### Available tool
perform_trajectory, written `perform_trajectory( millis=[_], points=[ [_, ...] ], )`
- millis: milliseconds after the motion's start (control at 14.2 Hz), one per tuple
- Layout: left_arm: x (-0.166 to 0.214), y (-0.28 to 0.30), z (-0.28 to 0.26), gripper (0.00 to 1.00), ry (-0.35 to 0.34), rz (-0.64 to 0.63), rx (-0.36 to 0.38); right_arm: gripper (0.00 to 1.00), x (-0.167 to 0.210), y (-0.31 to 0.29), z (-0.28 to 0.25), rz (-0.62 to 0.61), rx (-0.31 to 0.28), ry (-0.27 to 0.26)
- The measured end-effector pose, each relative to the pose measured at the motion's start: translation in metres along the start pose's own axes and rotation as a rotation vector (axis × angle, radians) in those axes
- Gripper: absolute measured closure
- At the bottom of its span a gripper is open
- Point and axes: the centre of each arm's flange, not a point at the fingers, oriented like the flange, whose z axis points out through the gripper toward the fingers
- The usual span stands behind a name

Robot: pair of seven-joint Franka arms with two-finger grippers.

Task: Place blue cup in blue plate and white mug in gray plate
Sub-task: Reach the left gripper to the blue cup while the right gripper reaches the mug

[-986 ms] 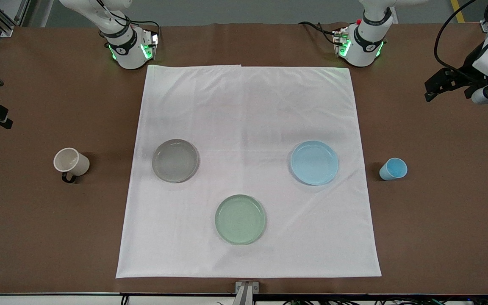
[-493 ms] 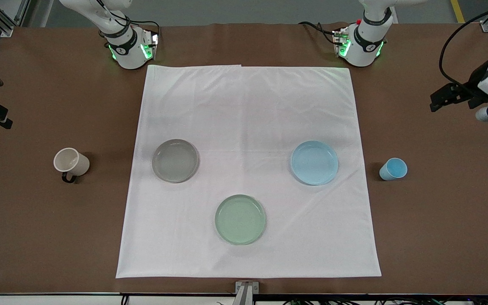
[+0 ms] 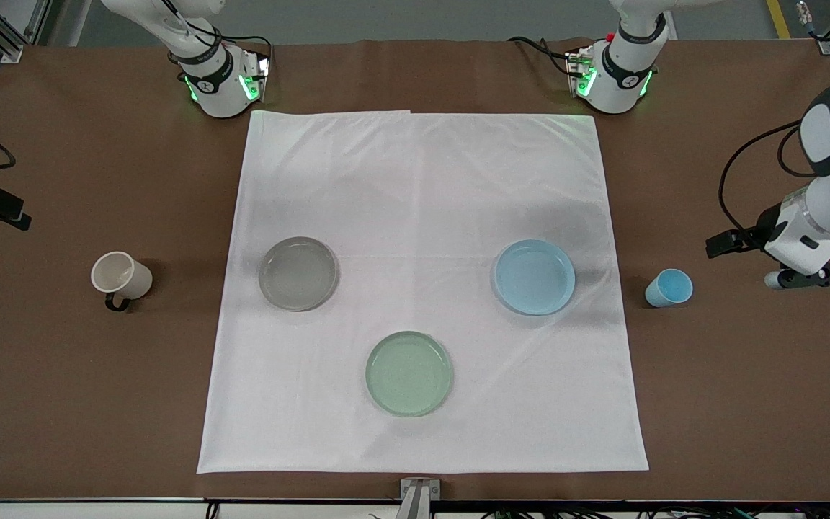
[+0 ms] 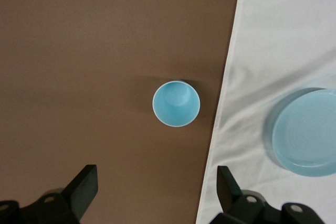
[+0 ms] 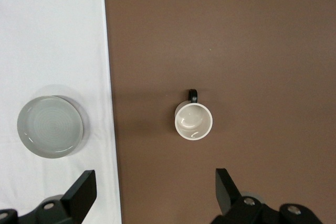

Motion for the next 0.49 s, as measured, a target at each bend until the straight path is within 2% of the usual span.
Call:
perform_trajectory(
  millis=[211,352,423,493],
  points=[
    [0.006,-0.002,0.06,0.0,0.012,-0.002,-0.005,0.0,0.031,0.024,0.071,0.037,-0.002,-0.082],
    [0.007,-0.004,0.098,0.03,0.035,-0.005,-0.01,0.0,0.05,0.042,0.122,0.056,-0.006,-0.082],
    [0.007,-0.005,0.115,0.09,0.046,-0.008,-0.012,0.0,0.055,0.05,0.145,0.054,-0.008,-0.073],
    [0.006,-0.006,0.132,0.1,0.051,-0.009,-0.014,0.0,0.056,0.056,0.168,0.049,-0.009,-0.058]
  ],
)
